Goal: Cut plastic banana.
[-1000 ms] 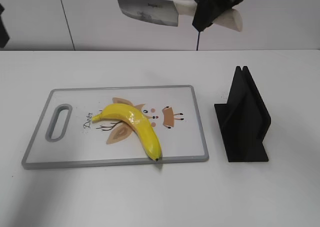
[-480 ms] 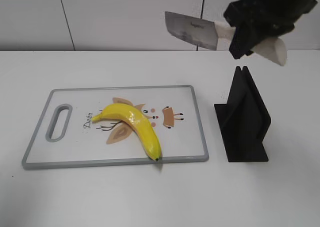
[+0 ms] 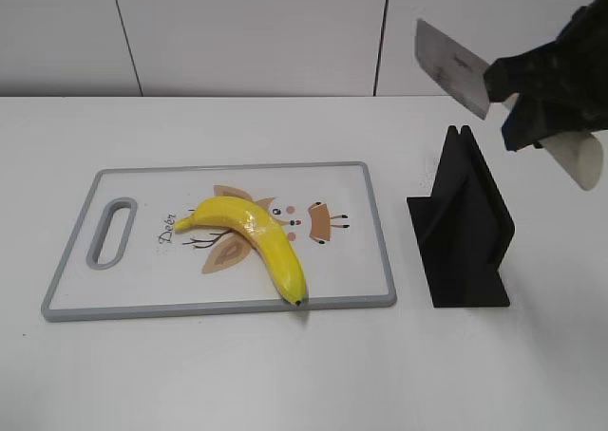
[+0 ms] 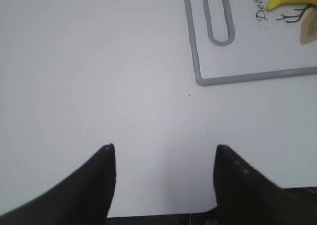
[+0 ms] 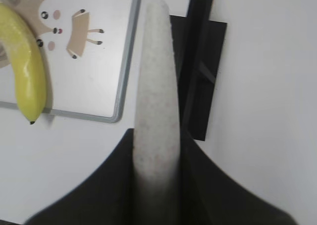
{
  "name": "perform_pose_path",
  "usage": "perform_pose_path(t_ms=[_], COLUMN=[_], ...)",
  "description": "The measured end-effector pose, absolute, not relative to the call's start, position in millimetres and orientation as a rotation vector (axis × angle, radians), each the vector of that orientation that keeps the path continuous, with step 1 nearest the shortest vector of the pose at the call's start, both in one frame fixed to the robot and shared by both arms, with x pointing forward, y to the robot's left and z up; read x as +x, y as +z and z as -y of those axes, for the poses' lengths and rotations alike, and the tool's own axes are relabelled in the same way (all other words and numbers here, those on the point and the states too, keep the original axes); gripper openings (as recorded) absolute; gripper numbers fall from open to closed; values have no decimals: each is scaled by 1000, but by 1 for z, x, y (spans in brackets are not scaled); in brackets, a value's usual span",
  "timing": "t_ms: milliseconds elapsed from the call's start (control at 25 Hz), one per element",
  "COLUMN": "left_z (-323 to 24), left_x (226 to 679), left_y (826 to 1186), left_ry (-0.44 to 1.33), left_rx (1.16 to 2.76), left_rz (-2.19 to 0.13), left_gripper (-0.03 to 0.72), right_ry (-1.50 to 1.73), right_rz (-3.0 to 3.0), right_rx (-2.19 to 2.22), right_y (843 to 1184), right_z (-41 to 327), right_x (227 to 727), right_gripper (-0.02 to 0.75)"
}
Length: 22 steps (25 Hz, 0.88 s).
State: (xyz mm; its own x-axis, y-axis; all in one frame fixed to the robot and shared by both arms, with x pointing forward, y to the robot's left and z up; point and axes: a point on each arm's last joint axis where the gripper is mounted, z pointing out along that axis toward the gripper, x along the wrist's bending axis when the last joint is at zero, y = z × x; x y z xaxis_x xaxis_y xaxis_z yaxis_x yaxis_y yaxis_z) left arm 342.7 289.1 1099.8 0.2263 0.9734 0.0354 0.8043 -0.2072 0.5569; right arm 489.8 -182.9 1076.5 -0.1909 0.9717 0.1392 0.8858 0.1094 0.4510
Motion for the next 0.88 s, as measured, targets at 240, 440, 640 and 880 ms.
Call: perform_pose_path(t_ms=[240, 440, 640, 880], left_z=[-292, -294, -296, -296], left_x=[295, 263, 237, 232], left_y=[1068, 1050, 1049, 1047], left_ry=[614, 703, 856, 902], left_rx=[2027, 1941, 1796, 1745], left_rz=[-1588, -1533, -1415, -1377], left_gripper=[585, 585, 585, 584], right_ry=[634, 654, 661, 604], right_rz=[-2126, -2096, -2085, -2101], right_rx=[1932, 1958, 1955, 1955], right_y=[1067, 1057, 1055, 1044], right_z=[191, 192, 192, 190], right_x=[477, 477, 478, 485], right_gripper=[168, 168, 168, 168])
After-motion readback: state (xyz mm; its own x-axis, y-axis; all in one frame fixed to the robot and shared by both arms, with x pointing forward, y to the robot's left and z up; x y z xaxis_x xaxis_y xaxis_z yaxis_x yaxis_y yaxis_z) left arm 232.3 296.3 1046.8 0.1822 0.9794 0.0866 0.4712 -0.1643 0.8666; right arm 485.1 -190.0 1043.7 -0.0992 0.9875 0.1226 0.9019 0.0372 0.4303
